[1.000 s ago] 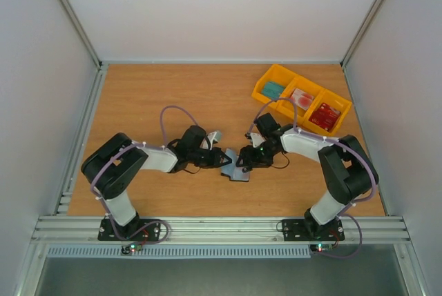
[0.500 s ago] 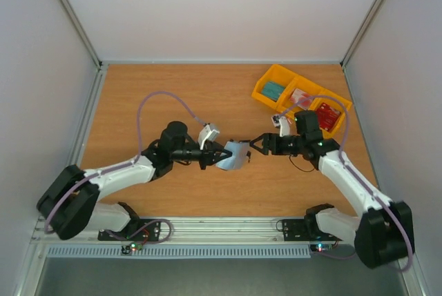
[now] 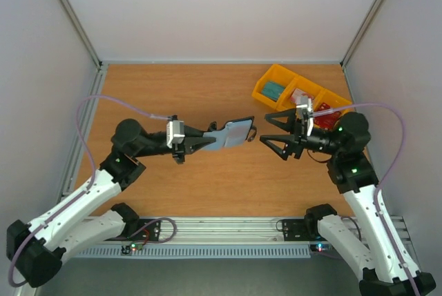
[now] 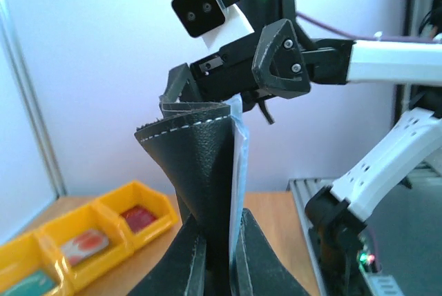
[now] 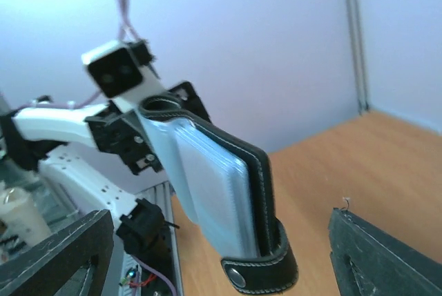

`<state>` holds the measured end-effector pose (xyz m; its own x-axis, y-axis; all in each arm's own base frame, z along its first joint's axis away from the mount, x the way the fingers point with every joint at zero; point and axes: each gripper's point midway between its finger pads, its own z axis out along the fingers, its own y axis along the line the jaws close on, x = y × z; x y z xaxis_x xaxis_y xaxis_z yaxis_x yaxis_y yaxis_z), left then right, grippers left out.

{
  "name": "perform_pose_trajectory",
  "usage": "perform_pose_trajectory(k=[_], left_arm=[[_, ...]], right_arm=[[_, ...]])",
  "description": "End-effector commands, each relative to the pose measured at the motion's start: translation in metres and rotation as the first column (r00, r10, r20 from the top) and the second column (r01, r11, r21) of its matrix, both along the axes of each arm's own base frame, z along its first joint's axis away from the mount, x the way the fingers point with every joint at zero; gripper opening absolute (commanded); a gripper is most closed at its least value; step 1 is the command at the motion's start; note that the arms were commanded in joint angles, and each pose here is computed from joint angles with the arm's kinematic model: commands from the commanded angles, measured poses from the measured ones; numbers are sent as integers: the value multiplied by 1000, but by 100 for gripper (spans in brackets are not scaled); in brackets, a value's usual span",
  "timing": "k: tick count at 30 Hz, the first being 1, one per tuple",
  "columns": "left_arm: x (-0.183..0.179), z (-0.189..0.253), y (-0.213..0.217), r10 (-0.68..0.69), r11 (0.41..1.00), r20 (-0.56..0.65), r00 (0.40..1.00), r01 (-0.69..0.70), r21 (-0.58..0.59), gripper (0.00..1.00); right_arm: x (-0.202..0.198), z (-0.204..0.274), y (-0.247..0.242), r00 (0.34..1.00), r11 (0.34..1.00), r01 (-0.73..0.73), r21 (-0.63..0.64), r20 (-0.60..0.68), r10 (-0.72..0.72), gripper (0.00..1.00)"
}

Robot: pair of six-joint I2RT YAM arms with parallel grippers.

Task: Take the credit cards out of the card holder

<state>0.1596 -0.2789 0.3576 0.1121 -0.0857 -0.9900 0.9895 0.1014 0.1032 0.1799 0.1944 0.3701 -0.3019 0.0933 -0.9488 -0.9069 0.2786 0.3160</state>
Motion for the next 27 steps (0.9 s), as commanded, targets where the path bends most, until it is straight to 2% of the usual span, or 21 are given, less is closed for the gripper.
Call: perform_pose_trajectory(k=[1,3,6,10,14,16,20,27], left_arm=[[-24,53,12,-62,989,59,996,69,-134,0],[-24,63,15,-42,984,73,996,53,-167,0],[-14,70,16,9,979,35,999,-2,-202,0],[-9,72,17,38,975,5,999,-36,-218,0],[-18,77,20,22,973,56,998,-9,-232,0],[-23,75,19,8,974,84,996,12,-225,0],[-28,69,18,-15,976,101,995,36,-216,0],[-33,69,19,-25,974,119,993,51,-219,0]], right_arm=[[-30,47,5,972,985,-168,-28,162,170,85],[-31,55,8,968,975,-220,-35,117,222,80],[-29,57,21,959,961,-274,-32,63,276,69],[-44,58,36,947,958,-276,-74,148,284,68],[-35,47,35,960,972,-207,-114,169,224,66],[-36,43,35,956,967,-214,-141,173,237,60],[-34,35,28,951,964,-150,-221,233,201,37],[-33,43,31,940,956,-193,-222,236,245,27]])
